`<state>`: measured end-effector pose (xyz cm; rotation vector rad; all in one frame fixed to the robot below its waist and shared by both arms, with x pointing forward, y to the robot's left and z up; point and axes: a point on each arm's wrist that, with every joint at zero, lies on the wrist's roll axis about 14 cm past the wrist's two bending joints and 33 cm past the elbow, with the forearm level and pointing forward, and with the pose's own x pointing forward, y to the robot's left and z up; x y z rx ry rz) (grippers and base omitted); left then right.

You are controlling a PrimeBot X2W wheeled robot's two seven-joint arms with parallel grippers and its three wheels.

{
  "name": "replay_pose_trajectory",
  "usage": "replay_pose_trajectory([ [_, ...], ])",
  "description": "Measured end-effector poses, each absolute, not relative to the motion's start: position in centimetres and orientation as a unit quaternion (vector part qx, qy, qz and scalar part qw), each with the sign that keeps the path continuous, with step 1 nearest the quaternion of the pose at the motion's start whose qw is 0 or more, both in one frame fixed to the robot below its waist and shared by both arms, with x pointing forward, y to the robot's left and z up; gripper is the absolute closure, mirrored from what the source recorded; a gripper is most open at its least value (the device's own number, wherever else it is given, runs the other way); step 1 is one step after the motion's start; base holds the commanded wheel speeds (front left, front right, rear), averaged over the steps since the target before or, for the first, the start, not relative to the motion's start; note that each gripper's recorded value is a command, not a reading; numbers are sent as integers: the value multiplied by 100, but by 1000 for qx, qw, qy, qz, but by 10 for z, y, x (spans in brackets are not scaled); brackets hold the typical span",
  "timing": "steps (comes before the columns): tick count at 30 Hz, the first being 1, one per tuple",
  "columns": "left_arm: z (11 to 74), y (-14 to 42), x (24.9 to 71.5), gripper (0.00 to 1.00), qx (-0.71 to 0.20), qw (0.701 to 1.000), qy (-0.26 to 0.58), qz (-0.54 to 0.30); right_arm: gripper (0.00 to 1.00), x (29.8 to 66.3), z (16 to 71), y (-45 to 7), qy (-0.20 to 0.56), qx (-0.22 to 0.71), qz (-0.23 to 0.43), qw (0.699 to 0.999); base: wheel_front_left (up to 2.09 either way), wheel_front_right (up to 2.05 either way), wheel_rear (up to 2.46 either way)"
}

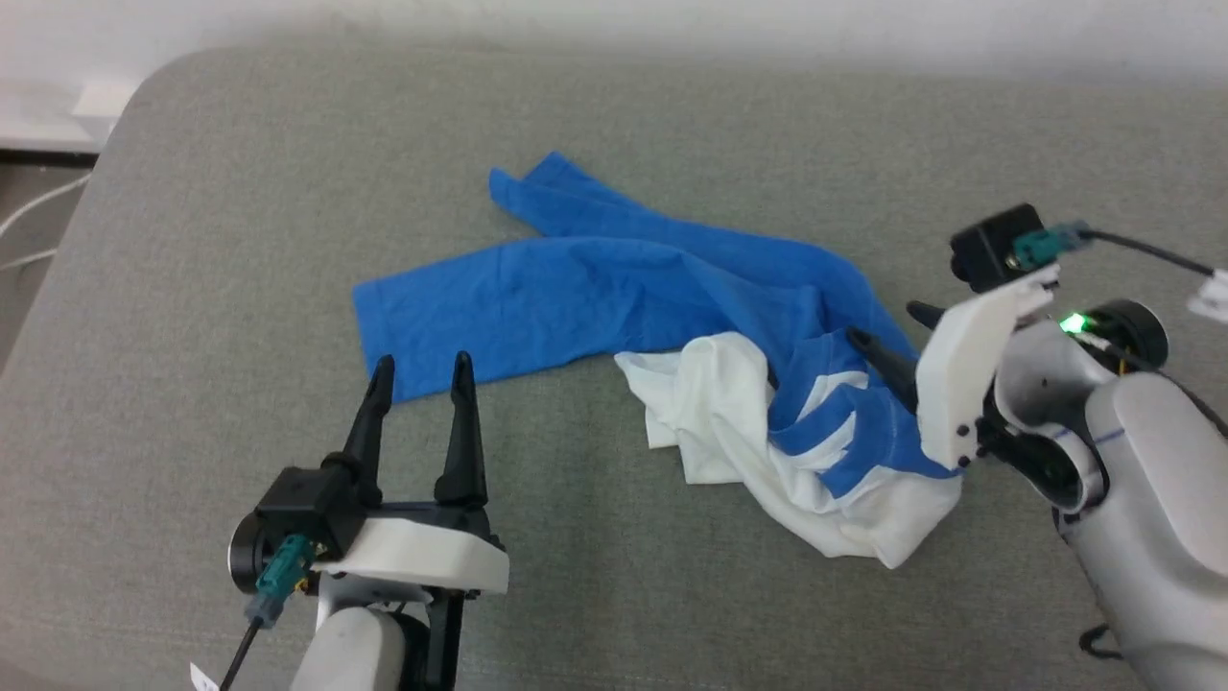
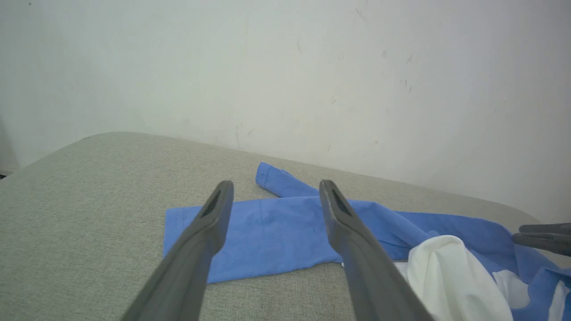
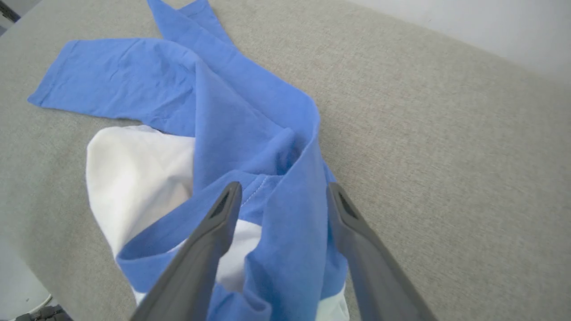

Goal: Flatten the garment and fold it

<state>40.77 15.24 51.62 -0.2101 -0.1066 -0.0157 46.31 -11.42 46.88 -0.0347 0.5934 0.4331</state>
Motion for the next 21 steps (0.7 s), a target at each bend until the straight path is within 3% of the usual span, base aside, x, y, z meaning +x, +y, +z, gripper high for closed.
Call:
replay_pose_trajectory([
  [5,507,153,413,0,-112,993,-41,-3,0,470,442,-106,366,-43,233,900,0,0,0],
  [6,506,152,414,0,-114,993,-38,-3,16,471,435,-110,380,-50,229,895,0,0,0],
  [8,503,151,416,0,-116,993,-35,-2,100,472,424,-116,403,-48,220,887,0,0,0],
  [11,499,152,416,0,-116,993,-29,0,100,478,422,-117,397,-41,216,891,0,0,0],
  [15,498,150,418,0,-117,993,-28,1,100,498,447,-128,327,-26,200,923,0,0,0],
  [21,503,140,421,0,-121,992,-33,-14,100,512,492,-186,224,26,118,967,0,0,0],
])
